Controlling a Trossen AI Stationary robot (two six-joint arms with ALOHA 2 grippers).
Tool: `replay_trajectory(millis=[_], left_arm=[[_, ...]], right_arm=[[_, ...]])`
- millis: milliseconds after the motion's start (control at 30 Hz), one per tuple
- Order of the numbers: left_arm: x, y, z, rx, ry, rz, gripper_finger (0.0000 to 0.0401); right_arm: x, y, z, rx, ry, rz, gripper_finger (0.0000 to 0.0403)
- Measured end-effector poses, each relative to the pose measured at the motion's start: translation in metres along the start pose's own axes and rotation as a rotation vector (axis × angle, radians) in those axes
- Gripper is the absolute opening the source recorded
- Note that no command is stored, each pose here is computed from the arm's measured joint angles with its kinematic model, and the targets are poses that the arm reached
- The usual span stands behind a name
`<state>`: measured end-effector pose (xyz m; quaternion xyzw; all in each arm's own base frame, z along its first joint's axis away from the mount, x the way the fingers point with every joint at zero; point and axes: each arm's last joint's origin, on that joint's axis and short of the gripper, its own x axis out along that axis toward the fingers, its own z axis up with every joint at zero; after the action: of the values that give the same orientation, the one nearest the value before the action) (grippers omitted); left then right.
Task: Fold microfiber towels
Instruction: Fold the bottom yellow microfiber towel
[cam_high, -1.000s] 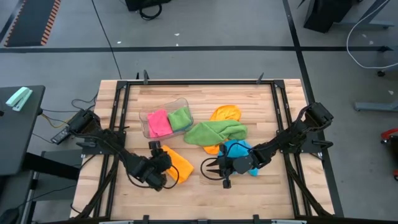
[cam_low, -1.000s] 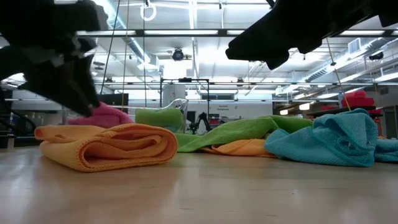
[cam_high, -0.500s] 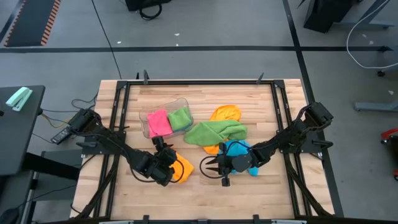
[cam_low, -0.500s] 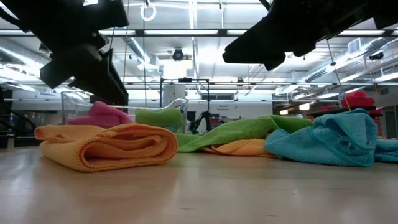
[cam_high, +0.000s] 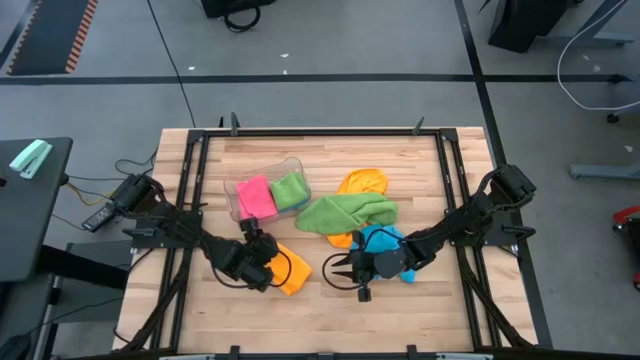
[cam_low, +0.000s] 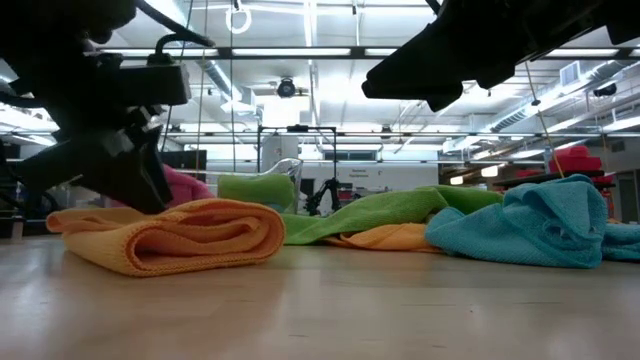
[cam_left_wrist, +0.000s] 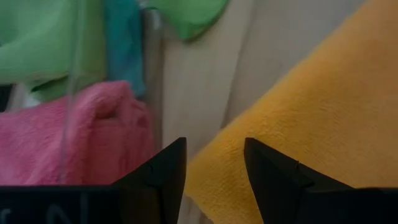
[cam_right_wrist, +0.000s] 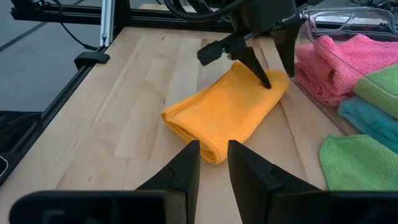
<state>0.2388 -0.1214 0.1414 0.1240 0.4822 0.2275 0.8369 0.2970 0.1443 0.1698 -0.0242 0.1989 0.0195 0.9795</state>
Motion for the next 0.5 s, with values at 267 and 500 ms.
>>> replay_trajectory(millis=[267,500], left_arm=[[-0.007,-0.016,0.008,0.105,-0.081,-0.156,0.0172],[0.001,-0.029,0.007,0.175,-0.081,-0.227,0.0172]], right_arm=[[0.0,0.0,0.0,-0.002,0.003,-0.001,0.0092],[0.0,0.0,0.0,-0.002,0.003,-0.001,0.0092]])
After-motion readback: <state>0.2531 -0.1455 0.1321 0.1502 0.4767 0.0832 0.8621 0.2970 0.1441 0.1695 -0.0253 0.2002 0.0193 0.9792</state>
